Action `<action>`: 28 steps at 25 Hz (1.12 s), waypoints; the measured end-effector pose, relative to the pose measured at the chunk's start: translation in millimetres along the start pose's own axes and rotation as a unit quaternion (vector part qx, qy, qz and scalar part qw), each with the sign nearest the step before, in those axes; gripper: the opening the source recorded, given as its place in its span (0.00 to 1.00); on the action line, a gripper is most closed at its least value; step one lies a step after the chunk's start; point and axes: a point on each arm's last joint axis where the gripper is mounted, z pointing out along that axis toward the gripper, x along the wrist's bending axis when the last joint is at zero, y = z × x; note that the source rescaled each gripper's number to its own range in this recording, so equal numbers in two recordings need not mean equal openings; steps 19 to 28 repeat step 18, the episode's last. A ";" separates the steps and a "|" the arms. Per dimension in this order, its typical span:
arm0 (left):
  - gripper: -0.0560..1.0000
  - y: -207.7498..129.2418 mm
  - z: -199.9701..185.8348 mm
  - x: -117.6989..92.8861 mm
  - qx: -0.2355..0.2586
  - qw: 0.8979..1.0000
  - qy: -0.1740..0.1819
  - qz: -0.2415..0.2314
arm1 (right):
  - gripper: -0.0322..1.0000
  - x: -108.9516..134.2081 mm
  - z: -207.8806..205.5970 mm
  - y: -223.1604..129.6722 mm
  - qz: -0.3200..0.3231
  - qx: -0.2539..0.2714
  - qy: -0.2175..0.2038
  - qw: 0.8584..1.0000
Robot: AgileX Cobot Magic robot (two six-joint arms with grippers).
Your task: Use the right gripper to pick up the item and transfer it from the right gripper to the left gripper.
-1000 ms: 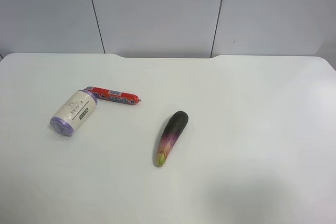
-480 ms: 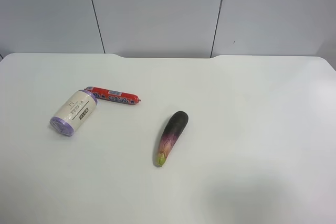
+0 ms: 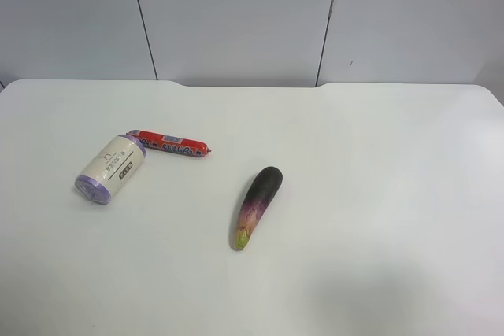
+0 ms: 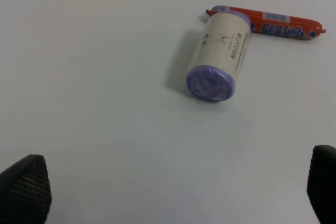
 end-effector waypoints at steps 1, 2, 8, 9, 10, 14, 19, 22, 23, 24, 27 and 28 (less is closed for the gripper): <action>0.99 0.0 0.0 0.0 0.000 1.000 0.000 0.000 | 1.00 0.0 0.0 0.0 0.000 0.000 0.000 1.000; 0.99 0.0 0.0 0.0 0.000 1.000 0.000 0.000 | 1.00 0.0 0.0 0.0 0.000 0.000 0.000 1.000; 0.99 0.0 0.0 0.0 0.000 1.000 0.000 0.000 | 1.00 0.0 0.0 0.0 0.000 0.000 0.000 1.000; 0.99 0.0 0.0 0.0 0.000 1.000 0.000 0.000 | 1.00 0.0 0.0 0.0 0.000 0.000 0.000 1.000; 0.99 0.0 0.0 0.0 0.000 1.000 0.000 0.000 | 1.00 0.0 0.0 0.0 0.000 0.000 0.000 1.000; 0.99 0.0 0.0 0.0 0.000 1.000 0.000 0.000 | 1.00 0.0 0.0 0.0 0.000 0.000 0.000 1.000; 0.99 0.0 0.0 0.0 0.000 1.000 0.000 0.000 | 1.00 0.0 0.0 0.0 0.000 0.000 0.000 1.000; 0.99 0.0 0.0 0.0 0.000 1.000 0.000 0.000 | 1.00 0.0 0.0 0.0 0.000 0.000 0.000 1.000; 0.99 0.0 0.0 0.0 0.000 1.000 0.000 0.000 | 1.00 0.0 0.0 0.0 0.000 0.000 0.000 1.000; 0.99 0.0 0.0 0.0 0.000 1.000 0.000 0.000 | 1.00 0.0 0.0 0.0 0.000 0.000 0.000 1.000; 0.99 0.0 0.0 0.0 0.000 1.000 0.000 0.000 | 1.00 0.0 0.0 0.0 0.000 0.000 0.000 1.000; 0.99 0.0 0.0 0.0 0.000 1.000 0.000 0.000 | 1.00 0.0 0.0 0.0 0.000 0.000 0.000 1.000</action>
